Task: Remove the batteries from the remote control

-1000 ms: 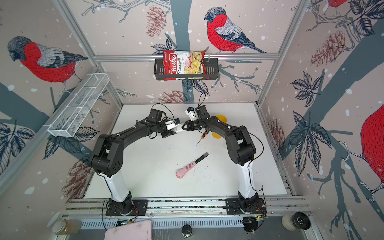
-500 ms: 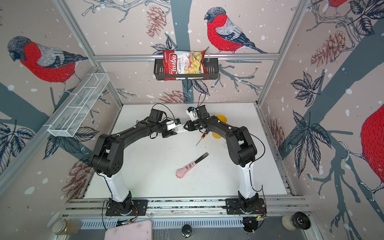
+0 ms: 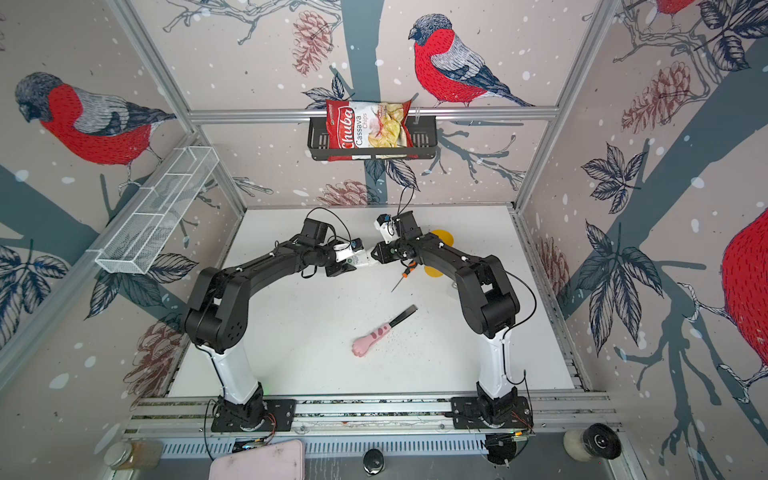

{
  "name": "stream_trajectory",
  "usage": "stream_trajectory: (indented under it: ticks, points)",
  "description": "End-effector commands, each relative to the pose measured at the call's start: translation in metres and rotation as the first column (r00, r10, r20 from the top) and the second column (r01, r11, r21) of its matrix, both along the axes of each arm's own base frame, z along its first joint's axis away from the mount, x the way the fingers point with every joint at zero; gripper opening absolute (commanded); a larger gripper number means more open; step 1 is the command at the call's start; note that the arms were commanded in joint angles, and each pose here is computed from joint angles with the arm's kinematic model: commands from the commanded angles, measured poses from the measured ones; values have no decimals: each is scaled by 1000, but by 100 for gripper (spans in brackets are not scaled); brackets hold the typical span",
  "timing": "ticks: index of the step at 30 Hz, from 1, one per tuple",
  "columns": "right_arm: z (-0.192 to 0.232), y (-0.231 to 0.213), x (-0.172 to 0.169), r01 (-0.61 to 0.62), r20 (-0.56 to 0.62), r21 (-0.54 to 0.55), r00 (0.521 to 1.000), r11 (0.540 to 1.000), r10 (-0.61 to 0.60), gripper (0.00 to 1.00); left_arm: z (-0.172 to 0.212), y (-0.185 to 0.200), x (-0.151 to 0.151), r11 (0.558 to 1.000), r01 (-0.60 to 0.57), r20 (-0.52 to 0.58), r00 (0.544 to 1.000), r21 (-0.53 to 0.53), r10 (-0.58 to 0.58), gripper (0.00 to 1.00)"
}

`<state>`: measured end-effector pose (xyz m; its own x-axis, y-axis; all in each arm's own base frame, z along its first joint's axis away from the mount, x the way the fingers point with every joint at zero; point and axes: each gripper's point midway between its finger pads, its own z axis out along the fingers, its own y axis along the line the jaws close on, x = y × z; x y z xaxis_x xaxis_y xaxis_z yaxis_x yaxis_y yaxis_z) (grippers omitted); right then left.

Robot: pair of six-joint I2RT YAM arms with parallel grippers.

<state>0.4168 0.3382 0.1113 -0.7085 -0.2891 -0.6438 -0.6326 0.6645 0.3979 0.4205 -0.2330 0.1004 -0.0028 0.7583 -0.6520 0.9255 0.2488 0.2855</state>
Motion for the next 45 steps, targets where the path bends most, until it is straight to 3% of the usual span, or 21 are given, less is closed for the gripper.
stream_trajectory:
  ticks: [1,8,14,16,18,21,24,32,40,45]
  points:
    - [3,-7,4,25,29,-20,999,999,-24,24,7,-4,5,999,0,22,1000,-35,1,35]
    - [7,-10,2,29,36,-19,999,999,-28,25,1,-4,4,999,-2,13,1000,-33,3,35]
    - [8,-17,3,46,46,-33,998,998,-45,34,-2,-2,2,1000,-4,12,1000,-24,4,35]
    - [10,-18,4,53,51,-31,997,998,-52,40,-4,-1,2,1000,-5,10,1000,-22,6,35]
    - [11,-16,2,46,55,-29,997,999,-44,55,-5,-1,2,1000,-6,9,1000,-20,7,35]
    - [8,-8,-3,28,68,-48,997,998,-25,70,-3,-2,3,1000,-6,12,1000,-22,6,35]
    - [0,0,-5,15,65,-70,998,997,-11,73,0,-2,4,1000,-7,14,1000,-25,7,35]
    - [-9,7,-1,20,53,-82,998,996,-15,67,4,-2,4,1000,-8,23,1000,-27,9,35]
    - [-8,0,1,46,73,-112,997,993,-38,35,5,-2,6,1000,-11,25,1000,-29,12,35]
    - [-2,-2,0,52,87,-109,995,993,-43,28,3,-1,5,1000,-15,19,1000,-26,16,35]
